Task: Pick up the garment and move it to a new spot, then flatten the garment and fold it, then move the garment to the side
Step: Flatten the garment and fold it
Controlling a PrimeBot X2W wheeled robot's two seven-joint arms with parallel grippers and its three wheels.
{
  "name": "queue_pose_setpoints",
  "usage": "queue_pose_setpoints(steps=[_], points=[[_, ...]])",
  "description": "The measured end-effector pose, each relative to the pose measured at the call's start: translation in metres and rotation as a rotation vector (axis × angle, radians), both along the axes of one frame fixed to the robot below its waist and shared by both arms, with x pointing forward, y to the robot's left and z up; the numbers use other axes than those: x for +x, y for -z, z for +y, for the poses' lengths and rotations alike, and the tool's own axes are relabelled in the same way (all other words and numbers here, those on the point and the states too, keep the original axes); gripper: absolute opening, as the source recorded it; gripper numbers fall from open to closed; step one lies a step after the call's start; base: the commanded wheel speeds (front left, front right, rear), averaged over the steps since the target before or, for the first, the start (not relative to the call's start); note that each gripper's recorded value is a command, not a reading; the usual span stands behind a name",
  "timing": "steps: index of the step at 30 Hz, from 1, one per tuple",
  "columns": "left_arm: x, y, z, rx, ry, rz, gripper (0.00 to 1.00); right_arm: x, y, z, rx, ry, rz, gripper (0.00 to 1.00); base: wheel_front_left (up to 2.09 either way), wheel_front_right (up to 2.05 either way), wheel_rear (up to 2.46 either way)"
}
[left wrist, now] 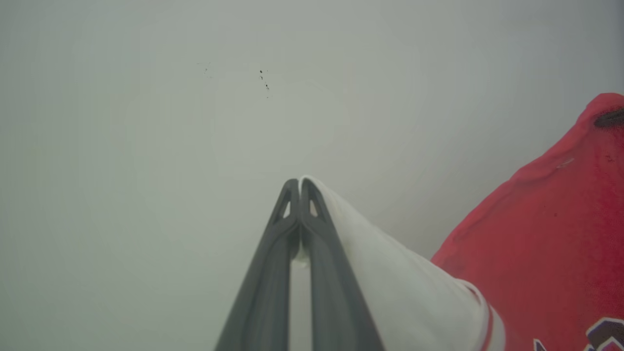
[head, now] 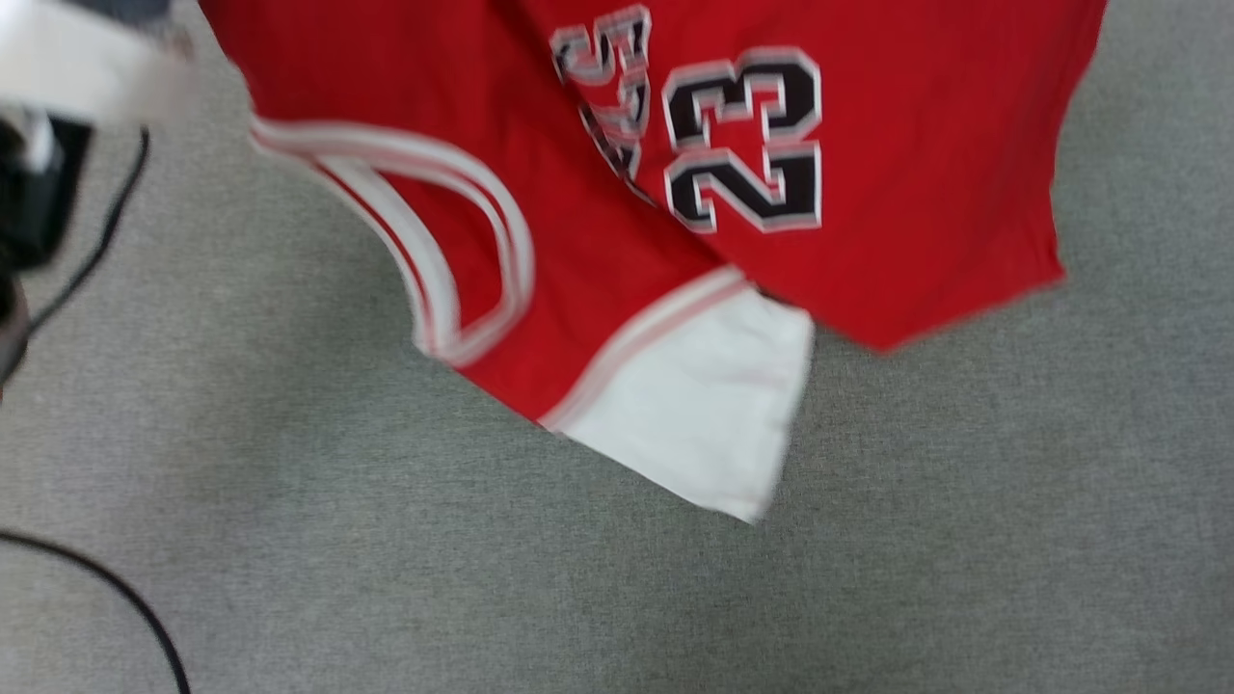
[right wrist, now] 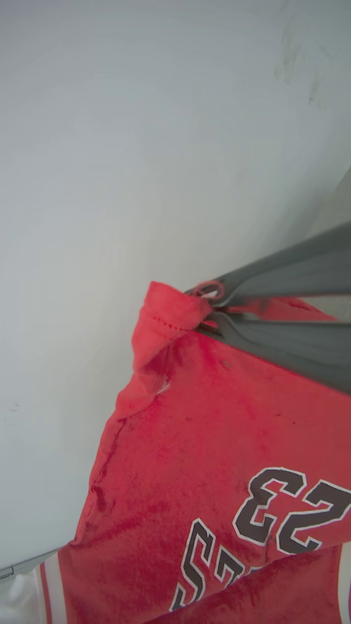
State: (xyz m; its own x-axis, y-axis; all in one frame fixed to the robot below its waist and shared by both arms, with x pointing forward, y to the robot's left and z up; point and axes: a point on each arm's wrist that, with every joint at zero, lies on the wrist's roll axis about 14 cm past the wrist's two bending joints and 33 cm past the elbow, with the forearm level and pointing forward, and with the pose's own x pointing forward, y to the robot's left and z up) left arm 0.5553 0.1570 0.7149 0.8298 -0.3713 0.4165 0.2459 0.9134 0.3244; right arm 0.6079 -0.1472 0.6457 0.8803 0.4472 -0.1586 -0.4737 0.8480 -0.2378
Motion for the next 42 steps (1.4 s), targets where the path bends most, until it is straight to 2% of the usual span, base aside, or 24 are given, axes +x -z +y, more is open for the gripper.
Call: queue_pose_setpoints(steps=[12, 17, 24, 31, 37, 42], points=[[0.07, -0.073, -0.015, 0.029, 0.011, -0.155, 0.0, 0.068, -0.071, 0.001, 0.042, 0.087, -0.242, 0.0, 0.0, 0.0, 0.0], [0.088, -0.108, -0.017, 0.024, 0.011, -0.227, 0.0, 0.09, -0.095, -0.001, 0.004, 0.123, -0.328, 0.0, 0.0, 0.0, 0.0], [0.106, -0.129, -0.018, 0.031, 0.0, -0.271, 0.0, 0.11, -0.115, 0.005, 0.034, 0.141, -0.385, 0.0, 0.0, 0.0, 0.0], [0.133, -0.092, -0.013, 0.024, -0.006, -0.176, 0.0, 0.126, -0.073, 0.008, -0.02, 0.145, -0.333, 0.0, 0.0, 0.0, 0.0], [0.147, -0.033, -0.012, 0.041, -0.002, -0.059, 0.0, 0.123, 0.002, 0.014, -0.049, 0.116, -0.193, 0.0, 0.0, 0.0, 0.0], [0.142, 0.03, -0.011, 0.049, 0.011, 0.071, 0.0, 0.102, 0.063, 0.028, -0.049, 0.065, -0.069, 0.0, 0.0, 0.0, 0.0]])
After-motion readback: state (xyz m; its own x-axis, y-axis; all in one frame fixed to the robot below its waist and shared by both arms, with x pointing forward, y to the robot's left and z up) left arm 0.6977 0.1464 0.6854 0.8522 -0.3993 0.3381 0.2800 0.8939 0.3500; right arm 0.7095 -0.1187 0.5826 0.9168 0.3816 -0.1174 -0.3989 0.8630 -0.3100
